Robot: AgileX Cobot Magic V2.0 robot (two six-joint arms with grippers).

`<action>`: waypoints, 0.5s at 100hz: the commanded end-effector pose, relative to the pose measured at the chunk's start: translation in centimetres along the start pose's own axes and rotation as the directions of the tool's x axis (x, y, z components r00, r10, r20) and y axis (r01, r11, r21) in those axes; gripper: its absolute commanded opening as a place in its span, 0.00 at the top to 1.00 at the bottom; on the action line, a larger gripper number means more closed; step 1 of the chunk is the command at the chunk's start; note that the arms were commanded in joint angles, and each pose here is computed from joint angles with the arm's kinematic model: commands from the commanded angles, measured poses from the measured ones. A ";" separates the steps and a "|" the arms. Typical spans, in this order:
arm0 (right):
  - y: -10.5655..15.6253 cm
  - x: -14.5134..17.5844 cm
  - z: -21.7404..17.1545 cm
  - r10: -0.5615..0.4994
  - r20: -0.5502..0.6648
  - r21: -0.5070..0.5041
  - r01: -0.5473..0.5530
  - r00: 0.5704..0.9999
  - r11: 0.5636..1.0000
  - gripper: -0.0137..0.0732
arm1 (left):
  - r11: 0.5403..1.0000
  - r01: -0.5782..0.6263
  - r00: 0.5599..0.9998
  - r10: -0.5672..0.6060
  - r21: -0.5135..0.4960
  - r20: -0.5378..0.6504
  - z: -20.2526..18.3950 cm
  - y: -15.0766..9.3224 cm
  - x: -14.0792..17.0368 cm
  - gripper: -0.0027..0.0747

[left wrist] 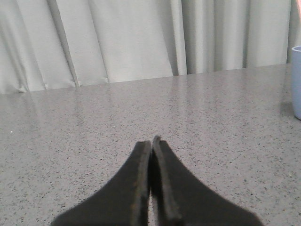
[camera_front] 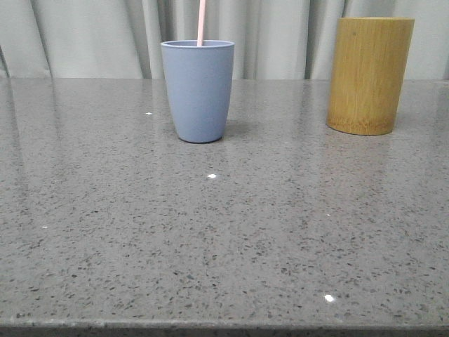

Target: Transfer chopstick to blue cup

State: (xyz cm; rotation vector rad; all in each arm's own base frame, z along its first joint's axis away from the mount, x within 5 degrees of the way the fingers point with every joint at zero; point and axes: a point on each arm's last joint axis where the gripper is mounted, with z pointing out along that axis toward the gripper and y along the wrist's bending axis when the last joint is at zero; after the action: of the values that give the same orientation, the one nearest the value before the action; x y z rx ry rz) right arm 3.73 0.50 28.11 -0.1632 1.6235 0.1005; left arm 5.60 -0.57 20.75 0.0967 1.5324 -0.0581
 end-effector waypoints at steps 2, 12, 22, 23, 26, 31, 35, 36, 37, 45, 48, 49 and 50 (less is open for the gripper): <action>0.1 -0.2 -0.3 -0.019 0.143 0.021 0.016 0.990 1.000 0.92 | 1.000 0.014 0.994 -0.013 -0.008 0.109 -0.3 0.1 -0.7 0.99; 0.1 1.6 0.0 -0.013 0.155 0.053 0.004 0.988 0.999 0.92 | 1.000 0.014 0.994 -0.013 -0.008 0.109 -0.3 0.1 -0.7 0.99; 0.0 3.1 0.7 -0.011 0.137 0.067 0.002 0.991 0.998 0.92 | 1.000 0.014 0.994 -0.013 -0.008 0.109 -0.3 0.1 -0.7 0.99; 0.0 3.3 0.8 -0.011 0.135 0.067 0.002 0.991 0.998 0.92 | 1.000 0.014 0.994 -0.013 -0.008 0.109 -0.3 0.1 -0.7 0.99; 0.0 3.7 0.9 -0.012 0.135 0.068 0.003 0.991 0.998 0.92 | 1.000 0.014 0.994 -0.013 -0.008 0.109 -0.3 0.1 -0.7 0.99; 0.0 4.1 1.1 -0.011 0.144 0.070 0.001 0.990 0.998 0.92 | 1.000 0.014 0.994 -0.013 -0.008 0.109 -0.3 0.1 -0.7 0.99; 0.0 4.4 1.3 -0.011 0.158 0.072 0.000 0.987 0.997 0.92 | 1.000 0.014 0.994 -0.013 -0.008 0.109 -0.3 0.1 -0.7 0.99; 0.0 4.4 1.3 -0.012 0.160 0.072 0.000 0.987 0.997 0.92 | 1.000 0.014 0.994 -0.013 -0.008 0.109 -0.3 0.1 -0.7 0.99; 0.0 4.5 1.3 -0.012 0.165 0.072 0.000 0.986 0.997 0.92 | 1.000 0.014 0.994 -0.013 -0.008 0.109 -0.3 0.1 -0.7 0.99; 0.0 5.0 1.5 -0.023 0.186 0.077 0.008 0.982 0.997 0.92 | 1.000 0.014 0.994 -0.013 -0.008 0.109 -0.3 0.1 -0.7 0.99; 0.0 5.2 1.6 -0.027 0.189 0.079 0.012 0.982 0.997 0.92 | 1.000 0.014 0.994 -0.013 -0.008 0.109 -0.3 0.1 -0.7 0.99; 0.0 5.3 1.6 -0.027 0.189 0.079 0.012 0.982 0.997 0.92 | 1.000 0.014 0.994 -0.013 -0.008 0.109 -0.3 0.1 -0.7 0.99; 0.0 5.4 1.6 -0.029 0.188 0.079 0.014 0.982 0.997 0.92 | 1.000 0.014 0.994 -0.013 -0.008 0.109 -0.3 0.1 -0.7 0.99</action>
State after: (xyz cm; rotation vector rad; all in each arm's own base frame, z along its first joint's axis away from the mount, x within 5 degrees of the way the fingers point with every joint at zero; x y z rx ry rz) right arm 5.33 0.61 21.19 -0.1113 1.5921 0.0629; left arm 5.60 -0.57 20.75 0.0967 1.5324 -0.0581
